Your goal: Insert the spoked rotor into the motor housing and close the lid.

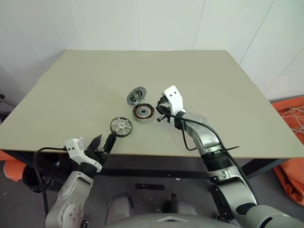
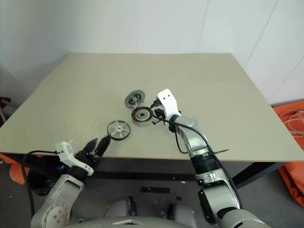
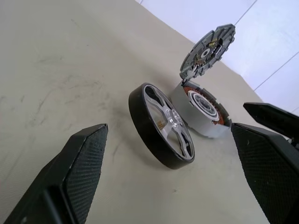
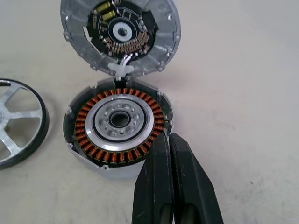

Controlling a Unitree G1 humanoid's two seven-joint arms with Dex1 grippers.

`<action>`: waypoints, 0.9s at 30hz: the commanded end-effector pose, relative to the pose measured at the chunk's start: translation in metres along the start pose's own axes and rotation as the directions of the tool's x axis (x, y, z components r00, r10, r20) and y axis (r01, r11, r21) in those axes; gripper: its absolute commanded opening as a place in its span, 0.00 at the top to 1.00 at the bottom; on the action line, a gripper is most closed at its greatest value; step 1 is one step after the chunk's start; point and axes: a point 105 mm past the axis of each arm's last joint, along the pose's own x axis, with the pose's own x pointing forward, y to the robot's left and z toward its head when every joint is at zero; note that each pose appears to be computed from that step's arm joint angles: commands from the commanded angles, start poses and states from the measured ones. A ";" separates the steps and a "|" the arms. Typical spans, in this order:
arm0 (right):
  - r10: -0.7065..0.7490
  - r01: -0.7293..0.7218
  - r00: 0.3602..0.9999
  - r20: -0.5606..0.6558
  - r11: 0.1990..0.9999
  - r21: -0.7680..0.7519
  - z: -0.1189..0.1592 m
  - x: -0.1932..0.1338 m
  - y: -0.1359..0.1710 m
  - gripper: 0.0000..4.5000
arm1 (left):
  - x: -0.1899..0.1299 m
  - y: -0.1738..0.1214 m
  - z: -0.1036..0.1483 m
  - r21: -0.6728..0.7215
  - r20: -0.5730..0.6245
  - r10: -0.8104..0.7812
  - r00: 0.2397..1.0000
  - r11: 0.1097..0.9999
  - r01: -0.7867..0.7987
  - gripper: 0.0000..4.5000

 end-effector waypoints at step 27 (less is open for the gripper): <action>0.109 -0.125 0.981 0.161 0.988 0.094 0.031 -0.036 0.022 0.99 | 0.033 -0.007 -0.003 -0.371 -0.097 -0.049 0.994 0.928 0.009 0.00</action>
